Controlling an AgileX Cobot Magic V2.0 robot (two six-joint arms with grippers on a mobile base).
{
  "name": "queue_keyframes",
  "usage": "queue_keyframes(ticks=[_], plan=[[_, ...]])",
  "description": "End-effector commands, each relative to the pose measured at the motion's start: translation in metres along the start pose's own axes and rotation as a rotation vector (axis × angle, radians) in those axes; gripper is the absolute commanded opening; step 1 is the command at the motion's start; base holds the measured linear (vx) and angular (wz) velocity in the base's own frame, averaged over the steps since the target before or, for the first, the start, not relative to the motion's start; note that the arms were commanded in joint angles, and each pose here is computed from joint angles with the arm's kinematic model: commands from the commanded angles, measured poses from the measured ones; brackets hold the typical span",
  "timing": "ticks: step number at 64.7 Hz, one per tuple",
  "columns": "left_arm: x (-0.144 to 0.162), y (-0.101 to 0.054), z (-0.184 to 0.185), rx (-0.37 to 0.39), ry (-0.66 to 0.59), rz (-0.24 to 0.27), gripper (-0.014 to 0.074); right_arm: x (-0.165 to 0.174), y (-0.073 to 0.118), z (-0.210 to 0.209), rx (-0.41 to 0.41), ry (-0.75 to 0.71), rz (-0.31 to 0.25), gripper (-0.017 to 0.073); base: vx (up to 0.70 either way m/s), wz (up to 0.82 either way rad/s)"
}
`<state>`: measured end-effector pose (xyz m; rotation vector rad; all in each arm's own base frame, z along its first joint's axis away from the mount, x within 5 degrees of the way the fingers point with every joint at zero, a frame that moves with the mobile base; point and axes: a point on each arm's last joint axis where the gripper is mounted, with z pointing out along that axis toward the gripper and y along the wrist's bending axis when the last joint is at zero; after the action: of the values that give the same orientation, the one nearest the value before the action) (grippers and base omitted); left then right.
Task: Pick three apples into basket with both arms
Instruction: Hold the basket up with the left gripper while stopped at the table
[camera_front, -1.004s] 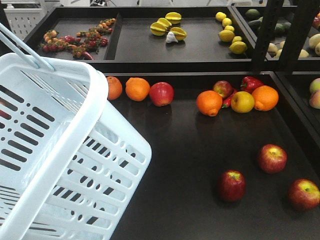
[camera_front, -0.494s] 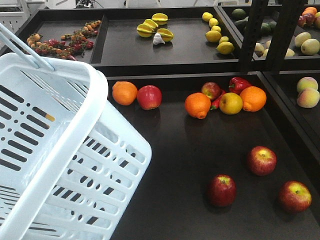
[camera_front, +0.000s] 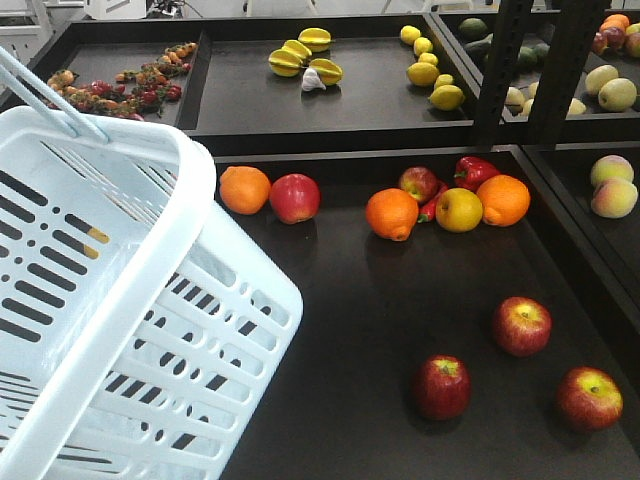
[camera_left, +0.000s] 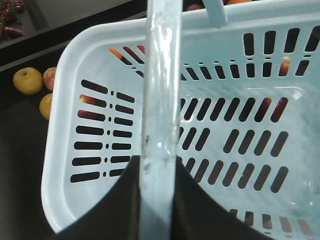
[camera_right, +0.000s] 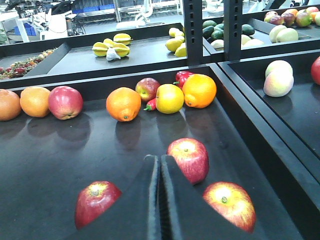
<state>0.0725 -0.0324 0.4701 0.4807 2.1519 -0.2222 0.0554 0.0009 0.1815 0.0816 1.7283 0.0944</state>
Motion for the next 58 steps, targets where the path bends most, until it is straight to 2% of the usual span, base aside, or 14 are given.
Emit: queue_keyframes(ticks=[1,58], plan=[[-0.0078,-0.0009,-0.0070,0.012,-0.084,-0.012,-0.0006,-0.0049,0.0001,0.0000,0.000,-0.071,-0.001,-0.0009,0.01,0.03],[-0.0078,-0.0009,-0.0070,0.012,-0.084,-0.012,-0.0006,-0.0049,0.0001,0.0000,0.000,-0.071,-0.001,-0.0009,0.00,0.01]])
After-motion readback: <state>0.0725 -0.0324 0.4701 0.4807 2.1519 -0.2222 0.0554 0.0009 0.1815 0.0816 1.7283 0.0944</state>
